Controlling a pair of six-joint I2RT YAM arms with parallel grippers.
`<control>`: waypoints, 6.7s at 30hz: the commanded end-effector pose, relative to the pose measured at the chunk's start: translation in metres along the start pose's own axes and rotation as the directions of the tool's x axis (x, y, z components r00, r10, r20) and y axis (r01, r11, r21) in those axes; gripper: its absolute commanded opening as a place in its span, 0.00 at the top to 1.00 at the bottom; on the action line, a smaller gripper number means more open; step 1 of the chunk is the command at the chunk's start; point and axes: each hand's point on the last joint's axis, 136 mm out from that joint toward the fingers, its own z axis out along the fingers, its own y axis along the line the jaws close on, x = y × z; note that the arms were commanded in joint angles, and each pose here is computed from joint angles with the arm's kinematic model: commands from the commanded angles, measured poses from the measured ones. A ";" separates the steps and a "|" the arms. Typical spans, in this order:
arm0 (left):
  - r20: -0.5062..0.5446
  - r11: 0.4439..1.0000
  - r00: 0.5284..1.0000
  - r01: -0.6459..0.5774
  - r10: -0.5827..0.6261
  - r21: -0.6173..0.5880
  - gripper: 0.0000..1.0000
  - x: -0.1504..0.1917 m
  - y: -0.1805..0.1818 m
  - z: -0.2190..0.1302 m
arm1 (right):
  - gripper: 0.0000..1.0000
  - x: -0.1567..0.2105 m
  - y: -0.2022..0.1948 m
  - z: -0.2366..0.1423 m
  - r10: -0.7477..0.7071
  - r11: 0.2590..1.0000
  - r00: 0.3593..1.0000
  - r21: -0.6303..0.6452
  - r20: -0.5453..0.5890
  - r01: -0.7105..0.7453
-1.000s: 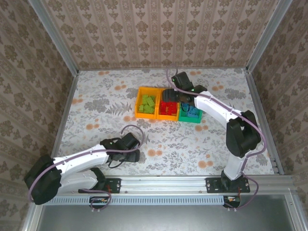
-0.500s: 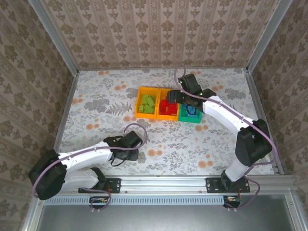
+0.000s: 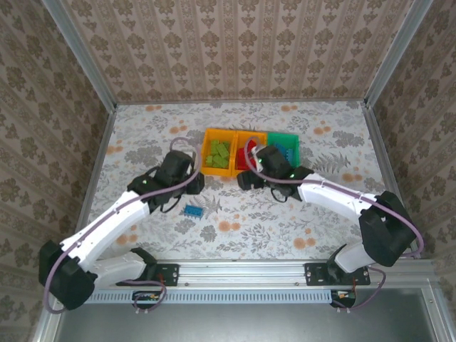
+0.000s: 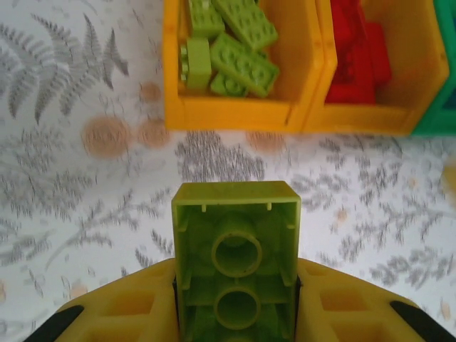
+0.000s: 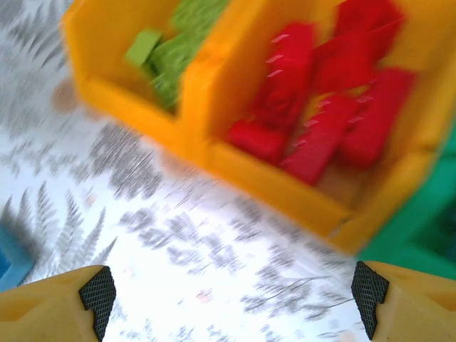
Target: Sort the legos into containers by color
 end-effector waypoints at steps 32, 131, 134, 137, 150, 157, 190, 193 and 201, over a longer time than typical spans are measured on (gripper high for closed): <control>0.042 0.989 0.999 -0.013 0.007 0.147 0.00 -0.158 -0.016 0.086 | 0.07 0.077 0.184 0.072 -0.503 0.839 0.864 -0.229 0.023 0.494; 0.046 0.955 0.982 0.187 -0.181 -0.229 0.00 -0.008 0.145 0.037 | 0.00 0.010 -0.234 -0.123 -0.093 0.732 0.931 0.658 0.353 -0.176; 0.076 0.951 0.987 0.156 -0.141 -0.266 0.00 -0.010 0.151 0.032 | 0.00 0.035 -0.251 -0.122 -0.045 0.717 0.929 0.659 0.367 -0.226; 0.104 0.943 0.989 0.136 -0.109 -0.304 0.00 -0.013 0.158 0.028 | 0.00 0.042 -0.255 -0.121 -0.036 0.734 0.880 0.610 0.473 -0.298; 0.217 0.908 0.976 0.122 -0.035 -0.401 0.00 -0.014 0.179 0.020 | 0.00 0.003 -0.270 -0.079 -0.021 0.799 0.862 0.527 0.506 -0.290; 0.270 0.891 0.962 0.079 0.050 -0.447 0.00 -0.031 0.183 0.014 | 0.00 0.014 -0.279 -0.049 0.001 0.804 0.865 0.513 0.502 -0.299; 0.487 0.858 0.838 0.045 0.246 -0.511 0.00 -0.055 0.238 0.060 | 0.00 0.014 -0.278 -0.049 -0.001 0.807 0.864 0.510 0.504 -0.297; 0.487 0.858 0.838 0.045 0.246 -0.511 0.00 -0.055 0.237 0.060 | 0.00 0.013 -0.278 -0.049 -0.002 0.807 0.862 0.510 0.506 -0.297; 0.488 0.858 0.837 0.044 0.248 -0.511 0.00 -0.055 0.237 0.060 | 0.01 0.013 -0.278 -0.049 -0.001 0.808 0.864 0.509 0.504 -0.296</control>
